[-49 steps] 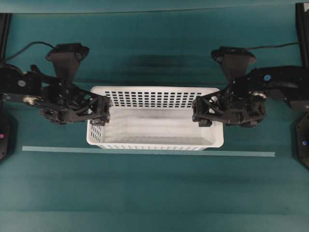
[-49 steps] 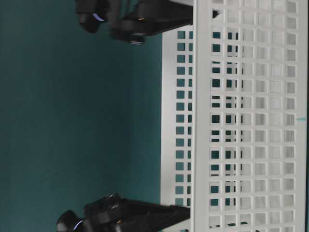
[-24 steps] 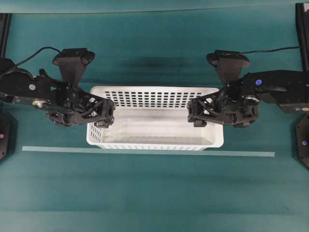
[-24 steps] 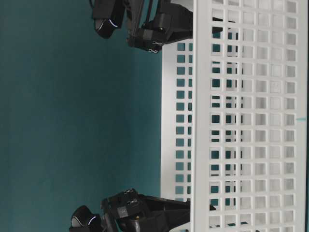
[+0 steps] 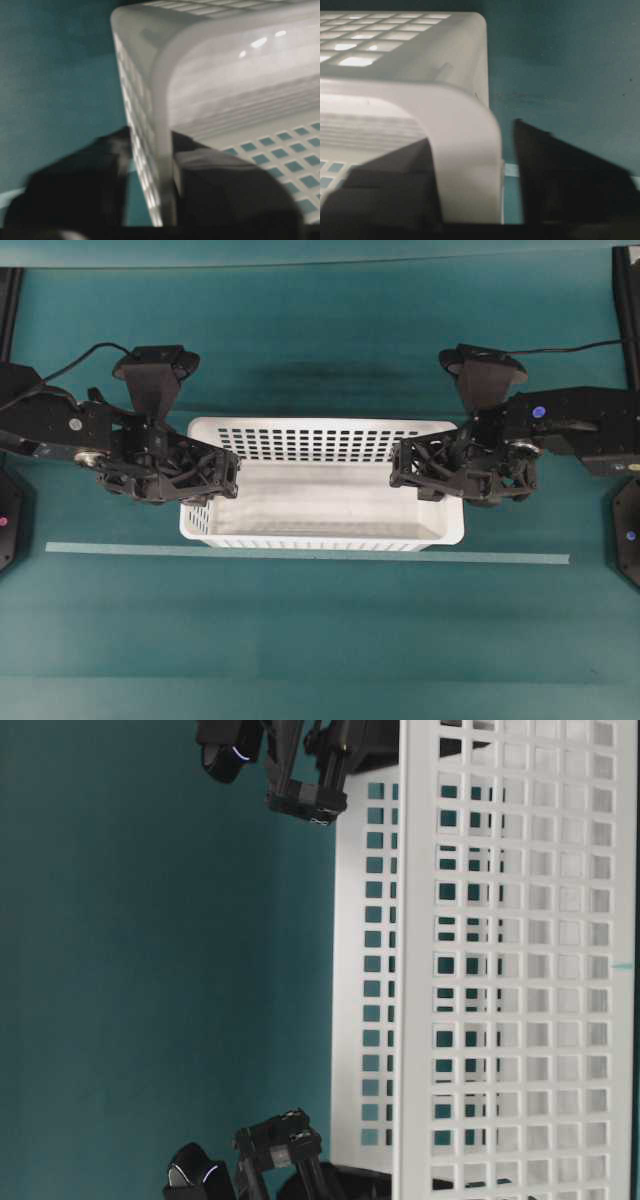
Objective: Lift the white basket with both hands.
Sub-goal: 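Close both grippers on the basket rims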
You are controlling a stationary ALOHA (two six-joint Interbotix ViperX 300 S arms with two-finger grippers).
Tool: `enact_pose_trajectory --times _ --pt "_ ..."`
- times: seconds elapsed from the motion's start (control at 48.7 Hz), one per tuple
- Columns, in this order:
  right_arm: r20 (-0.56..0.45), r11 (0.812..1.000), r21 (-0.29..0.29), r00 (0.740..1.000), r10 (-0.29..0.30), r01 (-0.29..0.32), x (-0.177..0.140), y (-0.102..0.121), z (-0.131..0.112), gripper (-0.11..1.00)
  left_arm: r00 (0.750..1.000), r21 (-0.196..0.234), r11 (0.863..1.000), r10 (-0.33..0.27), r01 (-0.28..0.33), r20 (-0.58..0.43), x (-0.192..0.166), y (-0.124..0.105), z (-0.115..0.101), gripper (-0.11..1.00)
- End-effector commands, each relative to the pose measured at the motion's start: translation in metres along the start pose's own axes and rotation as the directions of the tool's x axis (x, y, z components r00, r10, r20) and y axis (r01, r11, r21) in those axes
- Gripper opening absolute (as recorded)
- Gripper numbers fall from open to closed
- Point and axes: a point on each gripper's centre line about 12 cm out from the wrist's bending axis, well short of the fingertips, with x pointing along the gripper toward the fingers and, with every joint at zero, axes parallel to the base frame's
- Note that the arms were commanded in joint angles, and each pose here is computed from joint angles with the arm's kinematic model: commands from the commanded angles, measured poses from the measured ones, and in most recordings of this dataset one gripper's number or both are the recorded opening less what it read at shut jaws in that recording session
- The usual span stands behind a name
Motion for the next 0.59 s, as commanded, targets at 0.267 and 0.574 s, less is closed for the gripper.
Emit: enact_pose_trajectory --times 0.267,0.574 --pt "-0.008 0.999 0.001 0.999 -0.036 0.036 0.0122 -0.0018 -0.0003 0.20 1.000 0.004 1.000 -0.019 0.019 0.006 0.0049 -0.0031 0.0004 0.04" --pt "-0.006 1.000 -0.012 1.000 -0.025 0.025 0.0091 0.0033 0.0020 0.20 1.000 0.006 1.000 -0.027 0.027 0.007 0.0034 -0.0047 0.0007 0.04"
